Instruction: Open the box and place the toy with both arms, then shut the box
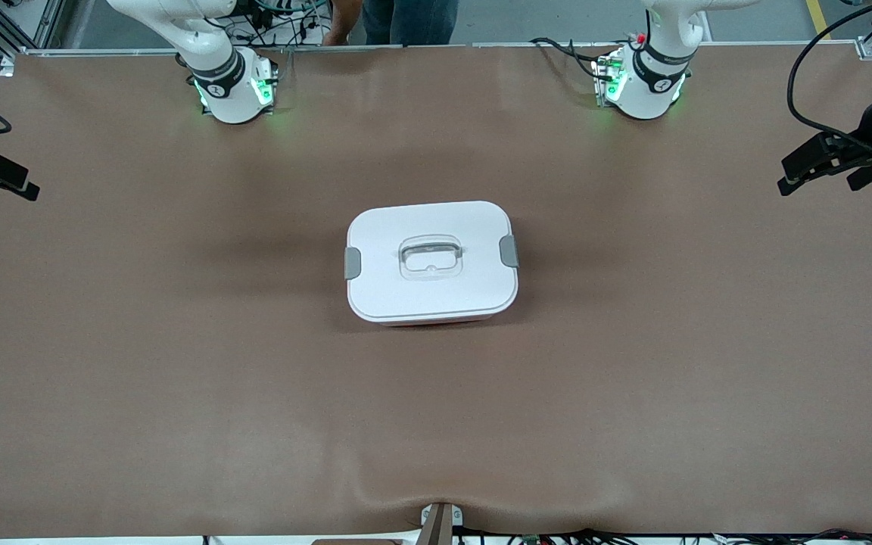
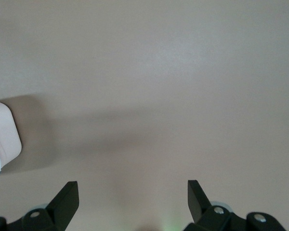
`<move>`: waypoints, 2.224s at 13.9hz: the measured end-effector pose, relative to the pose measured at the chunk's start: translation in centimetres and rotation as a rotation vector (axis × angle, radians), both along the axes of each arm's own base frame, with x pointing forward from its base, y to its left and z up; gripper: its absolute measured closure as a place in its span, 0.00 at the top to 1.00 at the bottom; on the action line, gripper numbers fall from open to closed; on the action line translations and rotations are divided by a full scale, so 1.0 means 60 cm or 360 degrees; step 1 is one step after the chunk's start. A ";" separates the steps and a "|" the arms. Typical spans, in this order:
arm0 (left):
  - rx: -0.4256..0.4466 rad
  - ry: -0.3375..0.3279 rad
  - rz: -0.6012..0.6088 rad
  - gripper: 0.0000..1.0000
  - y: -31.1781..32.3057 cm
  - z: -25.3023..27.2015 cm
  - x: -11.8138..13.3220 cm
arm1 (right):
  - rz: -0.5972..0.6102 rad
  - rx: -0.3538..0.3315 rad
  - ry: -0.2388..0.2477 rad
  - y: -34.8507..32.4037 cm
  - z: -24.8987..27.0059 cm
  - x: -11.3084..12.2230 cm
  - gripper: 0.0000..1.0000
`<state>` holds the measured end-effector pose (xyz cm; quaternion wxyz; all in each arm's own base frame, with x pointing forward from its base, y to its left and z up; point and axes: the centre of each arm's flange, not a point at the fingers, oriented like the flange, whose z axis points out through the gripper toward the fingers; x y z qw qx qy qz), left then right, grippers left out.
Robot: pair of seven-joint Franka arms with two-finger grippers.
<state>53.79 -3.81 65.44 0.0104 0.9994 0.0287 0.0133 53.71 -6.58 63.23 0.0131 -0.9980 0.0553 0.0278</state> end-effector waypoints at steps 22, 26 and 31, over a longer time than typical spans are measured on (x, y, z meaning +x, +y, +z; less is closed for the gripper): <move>0.0033 0.0089 -0.0138 1.00 0.031 0.002 -0.017 | 0.0000 0.0000 0.0000 0.000 0.000 0.000 1.00; 0.0033 0.0091 -0.0143 1.00 0.028 0.001 -0.017 | 0.0000 0.0000 0.0000 0.000 0.000 0.000 1.00; 0.0032 0.0089 -0.0135 1.00 0.033 0.002 -0.017 | 0.0000 0.0000 0.0000 0.000 0.000 0.000 1.00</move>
